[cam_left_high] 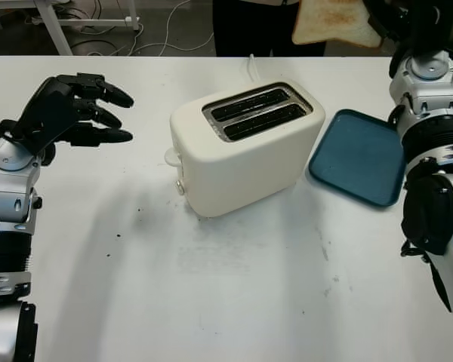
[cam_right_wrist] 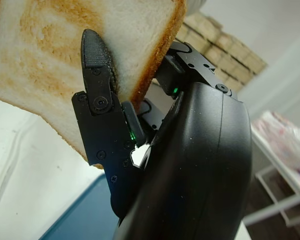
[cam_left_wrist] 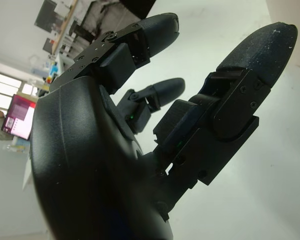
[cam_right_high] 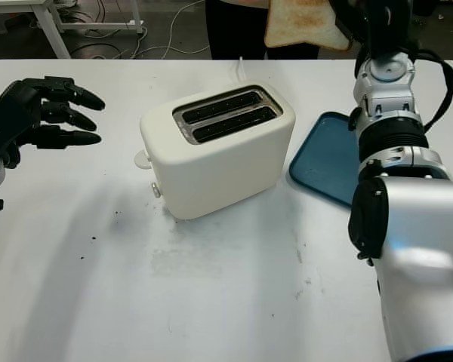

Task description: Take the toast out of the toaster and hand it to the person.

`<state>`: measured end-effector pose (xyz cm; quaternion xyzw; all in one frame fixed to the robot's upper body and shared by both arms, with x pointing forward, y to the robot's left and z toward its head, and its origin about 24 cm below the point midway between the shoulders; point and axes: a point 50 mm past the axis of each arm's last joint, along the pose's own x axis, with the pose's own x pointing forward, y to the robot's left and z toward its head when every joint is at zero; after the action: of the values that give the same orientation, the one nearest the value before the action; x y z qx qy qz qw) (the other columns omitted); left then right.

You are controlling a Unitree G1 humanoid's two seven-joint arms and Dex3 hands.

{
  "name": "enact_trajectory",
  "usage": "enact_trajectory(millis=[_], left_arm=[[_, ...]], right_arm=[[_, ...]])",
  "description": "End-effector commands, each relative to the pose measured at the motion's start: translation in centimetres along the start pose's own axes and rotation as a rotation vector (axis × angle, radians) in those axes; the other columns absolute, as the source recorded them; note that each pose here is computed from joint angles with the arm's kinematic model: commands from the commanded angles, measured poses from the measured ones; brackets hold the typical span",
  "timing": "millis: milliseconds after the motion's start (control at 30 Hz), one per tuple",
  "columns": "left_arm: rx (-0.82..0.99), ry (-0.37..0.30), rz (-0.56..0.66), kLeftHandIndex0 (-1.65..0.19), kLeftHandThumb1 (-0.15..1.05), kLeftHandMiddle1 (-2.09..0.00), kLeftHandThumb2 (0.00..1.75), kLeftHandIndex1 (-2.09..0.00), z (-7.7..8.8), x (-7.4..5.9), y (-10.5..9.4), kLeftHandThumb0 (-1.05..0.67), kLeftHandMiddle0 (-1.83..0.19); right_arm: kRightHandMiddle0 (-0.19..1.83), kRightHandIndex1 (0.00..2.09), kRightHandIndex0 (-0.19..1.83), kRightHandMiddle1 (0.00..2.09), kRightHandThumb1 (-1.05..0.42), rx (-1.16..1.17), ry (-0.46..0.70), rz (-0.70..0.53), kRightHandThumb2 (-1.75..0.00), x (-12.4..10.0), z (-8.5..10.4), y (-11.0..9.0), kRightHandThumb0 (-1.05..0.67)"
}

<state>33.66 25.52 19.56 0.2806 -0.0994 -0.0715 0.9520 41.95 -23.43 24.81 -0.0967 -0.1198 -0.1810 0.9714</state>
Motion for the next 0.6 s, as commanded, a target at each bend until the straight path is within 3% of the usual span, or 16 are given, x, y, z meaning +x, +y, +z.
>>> enact_trajectory(millis=[0,167,333,400,567], left_arm=[[0.0,0.011,-0.007,-0.83,0.54,-0.86,0.0,-0.68,-0.6,-0.2,-0.3,-1.05,-0.8],[0.007,0.01,-0.008,-0.83,0.55,-0.86,0.0,-0.68,-0.6,-0.2,-0.4,-1.05,-0.81],[0.009,0.013,-0.006,-0.83,0.55,-0.85,0.0,-0.68,-0.5,-0.2,-0.4,-1.05,-0.81],[0.008,0.013,-0.005,-0.83,0.55,-0.84,0.0,-0.68,-0.5,-0.2,-0.4,-1.05,-0.81],[0.003,0.012,-0.004,-0.83,0.55,-0.84,0.0,-0.67,-0.5,-0.2,-0.4,-1.05,-0.81]], right_arm=[[0.74,1.75,1.03,1.74,-0.92,-0.021,0.006,-0.007,-0.22,0.0,-0.2,0.0,-0.32],[0.72,1.75,0.96,1.74,-0.92,-0.124,0.025,-0.018,-0.21,-0.3,-1.3,-0.4,-0.31],[0.61,1.75,0.86,1.59,-0.92,-0.087,0.088,-0.02,-0.12,-0.6,-2.6,0.0,-0.31],[0.54,1.75,0.9,1.71,-0.92,-0.068,0.1,0.002,-0.17,-0.8,-3.2,0.0,-0.28],[0.56,1.75,0.95,1.73,-0.92,-0.187,0.145,0.051,-0.23,-1.4,-5.0,0.0,-0.34]])
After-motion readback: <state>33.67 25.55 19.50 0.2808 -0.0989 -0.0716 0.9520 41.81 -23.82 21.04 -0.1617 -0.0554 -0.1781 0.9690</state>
